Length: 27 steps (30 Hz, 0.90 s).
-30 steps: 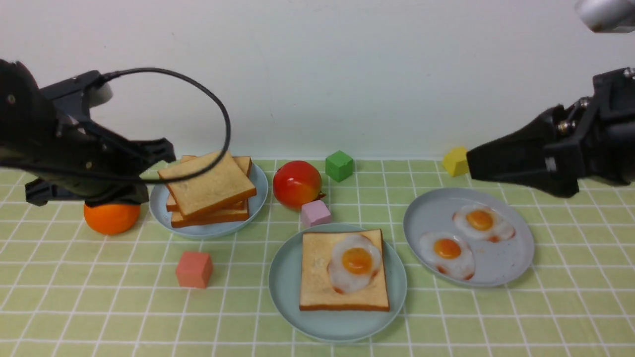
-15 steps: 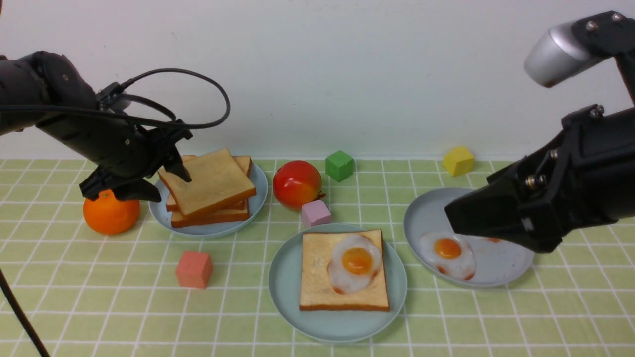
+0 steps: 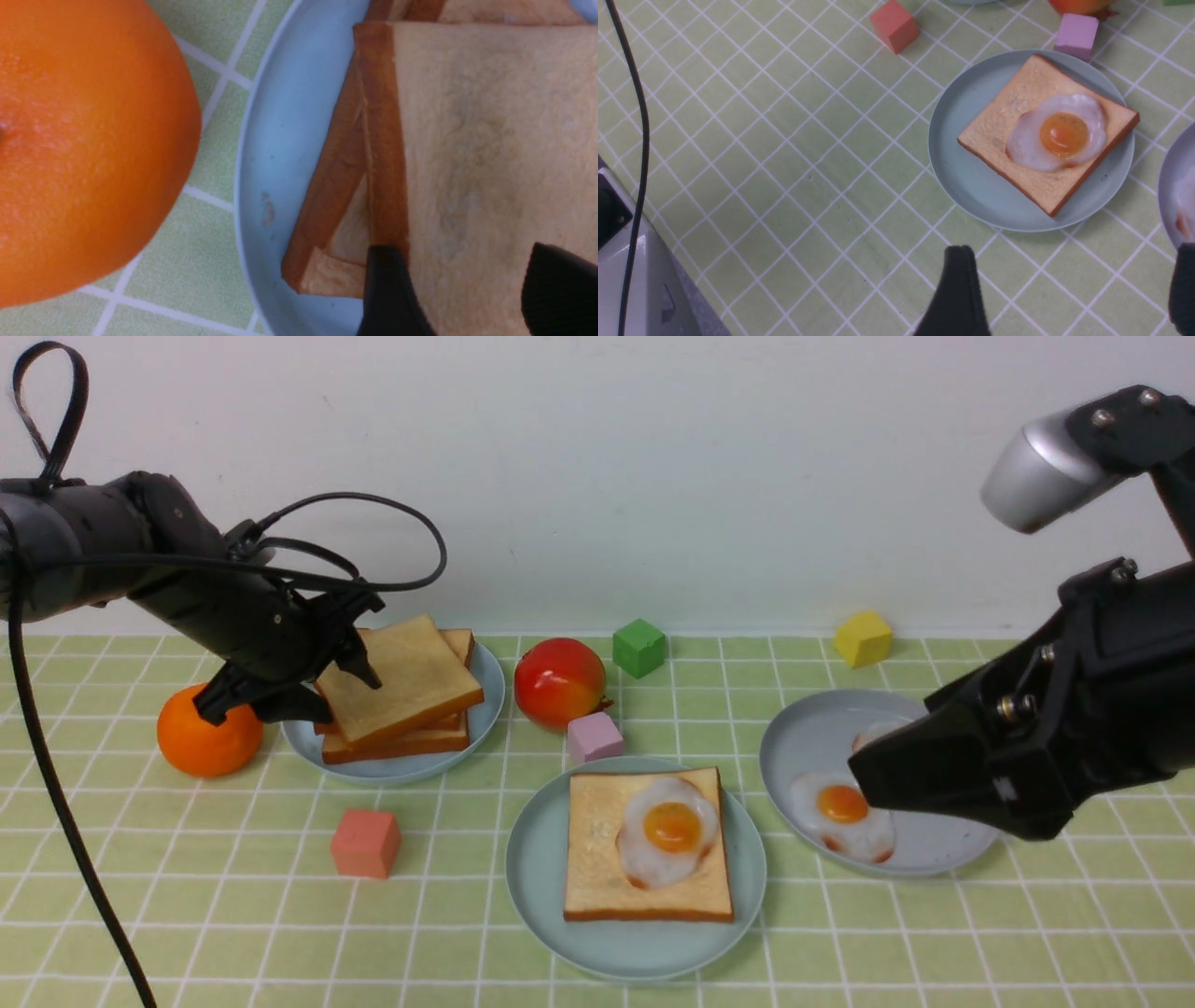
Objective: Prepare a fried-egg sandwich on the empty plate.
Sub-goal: Use the left arm to grab a slice of bread
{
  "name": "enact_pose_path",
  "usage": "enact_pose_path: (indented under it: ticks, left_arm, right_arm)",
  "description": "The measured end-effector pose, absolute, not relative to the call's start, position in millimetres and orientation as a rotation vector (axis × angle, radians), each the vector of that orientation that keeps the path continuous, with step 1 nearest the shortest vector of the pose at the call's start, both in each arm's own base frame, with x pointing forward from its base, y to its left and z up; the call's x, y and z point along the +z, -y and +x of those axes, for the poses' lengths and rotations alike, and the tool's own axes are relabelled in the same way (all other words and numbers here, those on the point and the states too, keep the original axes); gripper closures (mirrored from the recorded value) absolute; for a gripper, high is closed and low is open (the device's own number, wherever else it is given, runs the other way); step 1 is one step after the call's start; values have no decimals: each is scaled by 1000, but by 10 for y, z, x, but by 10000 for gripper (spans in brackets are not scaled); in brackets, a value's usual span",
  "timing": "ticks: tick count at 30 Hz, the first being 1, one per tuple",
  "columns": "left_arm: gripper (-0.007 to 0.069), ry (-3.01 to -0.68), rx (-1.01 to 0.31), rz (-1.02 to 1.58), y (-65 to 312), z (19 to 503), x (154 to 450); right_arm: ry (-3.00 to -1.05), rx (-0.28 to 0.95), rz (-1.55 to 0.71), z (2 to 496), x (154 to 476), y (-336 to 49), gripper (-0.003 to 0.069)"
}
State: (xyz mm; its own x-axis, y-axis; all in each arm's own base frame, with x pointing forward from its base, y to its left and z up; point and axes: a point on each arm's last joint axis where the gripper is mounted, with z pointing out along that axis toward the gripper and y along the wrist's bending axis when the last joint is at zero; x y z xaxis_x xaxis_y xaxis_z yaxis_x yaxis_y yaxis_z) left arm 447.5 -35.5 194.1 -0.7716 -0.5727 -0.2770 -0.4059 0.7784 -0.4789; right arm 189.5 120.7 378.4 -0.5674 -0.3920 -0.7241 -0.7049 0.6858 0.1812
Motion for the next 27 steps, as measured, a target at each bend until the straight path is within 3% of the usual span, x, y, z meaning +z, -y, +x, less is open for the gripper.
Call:
enact_pose_path:
  ticks: [17,21,23,27]
  left_arm:
    - [253,-2585,-521,-726,341,4498,1828]
    - [323,-2589,-516,-694,343,4504,1826]
    - [413,-2595,-508,-669,323,4504,1827]
    - [524,-2602,-510,-658,261,4479,1890]
  right_arm:
    - [-2229,604,-839,1894,3782,-1206,90]
    - [-2232,606,-842,1891,3780,-1206,90]
    - [-2241,608,-849,1882,3774,-1205,90]
    - [-2251,612,-857,1872,3767,-1204,90]
